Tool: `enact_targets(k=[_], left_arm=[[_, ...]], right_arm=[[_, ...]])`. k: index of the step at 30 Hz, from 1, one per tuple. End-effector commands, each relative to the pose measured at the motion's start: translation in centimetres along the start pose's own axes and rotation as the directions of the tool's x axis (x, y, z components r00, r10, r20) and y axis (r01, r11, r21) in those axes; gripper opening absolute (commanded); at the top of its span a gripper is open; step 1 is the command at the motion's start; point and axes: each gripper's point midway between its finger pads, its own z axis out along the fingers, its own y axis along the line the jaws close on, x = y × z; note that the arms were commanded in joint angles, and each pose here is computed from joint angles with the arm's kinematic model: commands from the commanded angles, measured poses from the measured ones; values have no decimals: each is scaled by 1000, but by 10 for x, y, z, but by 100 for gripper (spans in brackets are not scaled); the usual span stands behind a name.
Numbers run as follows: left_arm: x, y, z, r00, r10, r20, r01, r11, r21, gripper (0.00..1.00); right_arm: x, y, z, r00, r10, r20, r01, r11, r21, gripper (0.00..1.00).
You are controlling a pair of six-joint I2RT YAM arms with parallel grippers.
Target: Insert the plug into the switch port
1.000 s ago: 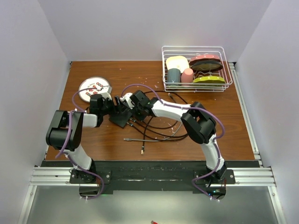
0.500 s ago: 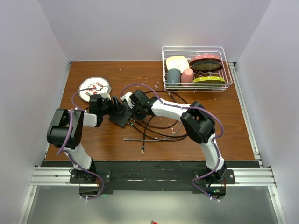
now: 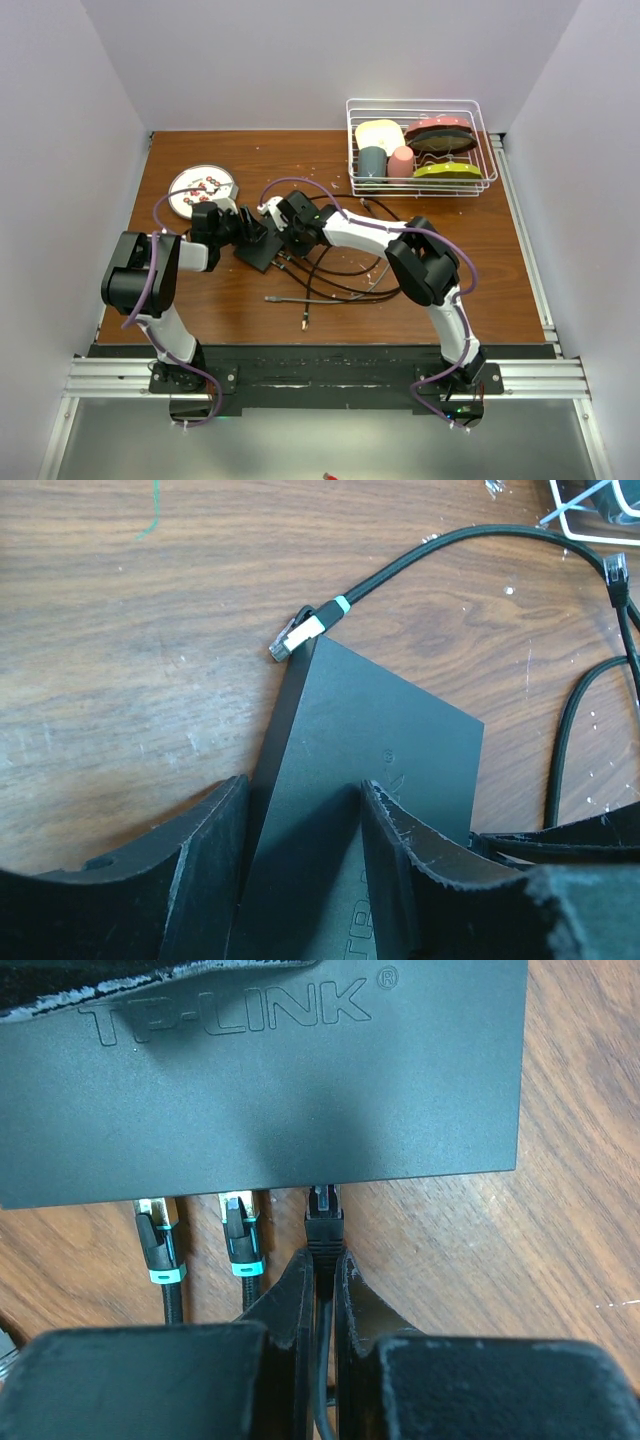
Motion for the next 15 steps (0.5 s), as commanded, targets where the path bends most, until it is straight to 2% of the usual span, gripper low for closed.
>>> enact_targets(k=[1, 9, 15], left_arm=[[16, -48, 0, 996, 11, -89, 9, 975, 223, 48], [19, -54, 2, 994, 19, -104, 7, 970, 242, 45], [28, -57, 3, 991, 23, -133, 13, 965, 262, 36]], right_arm=[[-94, 15, -10, 955, -12, 298, 33, 997, -69, 0], [-109, 16, -10, 944, -10, 330, 38, 996, -79, 0], [-120, 17, -12, 934, -8, 358, 40, 996, -83, 0]])
